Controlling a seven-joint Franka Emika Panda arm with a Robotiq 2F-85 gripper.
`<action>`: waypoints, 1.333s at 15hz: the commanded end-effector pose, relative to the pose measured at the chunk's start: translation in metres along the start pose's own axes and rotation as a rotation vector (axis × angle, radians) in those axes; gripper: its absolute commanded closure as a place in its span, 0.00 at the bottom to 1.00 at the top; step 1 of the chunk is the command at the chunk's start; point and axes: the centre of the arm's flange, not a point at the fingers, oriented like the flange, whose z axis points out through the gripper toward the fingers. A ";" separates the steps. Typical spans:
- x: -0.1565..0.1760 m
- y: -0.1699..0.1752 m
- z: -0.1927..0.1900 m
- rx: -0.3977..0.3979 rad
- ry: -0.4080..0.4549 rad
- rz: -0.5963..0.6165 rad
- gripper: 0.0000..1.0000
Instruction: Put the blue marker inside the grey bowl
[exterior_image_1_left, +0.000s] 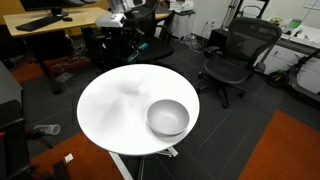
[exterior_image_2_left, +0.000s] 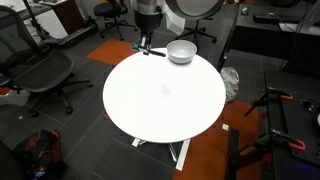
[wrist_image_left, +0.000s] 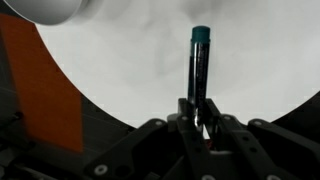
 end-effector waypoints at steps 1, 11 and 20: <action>-0.032 0.029 -0.031 -0.039 0.012 0.108 0.95; -0.078 0.123 -0.050 -0.042 0.001 0.380 0.95; -0.105 0.198 -0.023 -0.030 -0.028 0.575 0.95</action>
